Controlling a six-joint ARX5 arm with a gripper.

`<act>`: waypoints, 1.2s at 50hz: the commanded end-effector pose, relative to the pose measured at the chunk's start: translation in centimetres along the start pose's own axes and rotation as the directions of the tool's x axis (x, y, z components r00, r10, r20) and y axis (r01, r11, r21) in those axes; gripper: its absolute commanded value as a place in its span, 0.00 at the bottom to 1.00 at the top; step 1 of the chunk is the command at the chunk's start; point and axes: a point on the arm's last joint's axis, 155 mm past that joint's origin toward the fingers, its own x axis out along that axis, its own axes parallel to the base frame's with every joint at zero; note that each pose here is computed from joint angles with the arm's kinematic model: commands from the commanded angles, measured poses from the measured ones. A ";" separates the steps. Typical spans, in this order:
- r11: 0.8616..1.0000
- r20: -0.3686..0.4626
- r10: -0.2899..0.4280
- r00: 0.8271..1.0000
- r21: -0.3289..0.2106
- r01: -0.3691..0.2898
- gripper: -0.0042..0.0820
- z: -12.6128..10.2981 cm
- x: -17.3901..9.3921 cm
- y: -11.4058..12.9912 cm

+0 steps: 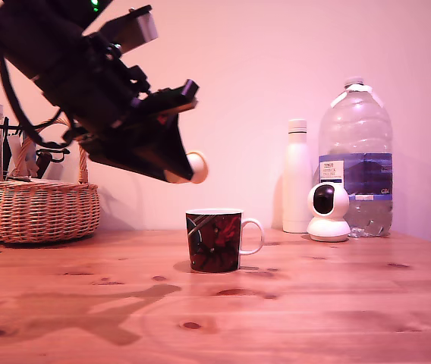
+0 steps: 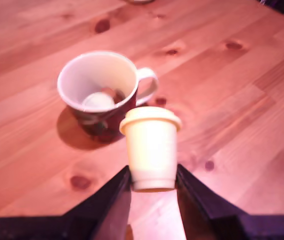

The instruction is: Pick up the coffee capsules from the table one by one and drop them inside the nearest coffee cup

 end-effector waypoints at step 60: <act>1.000 0.082 0.020 0.996 0.023 -0.022 0.20 2.4 -1.8 0.3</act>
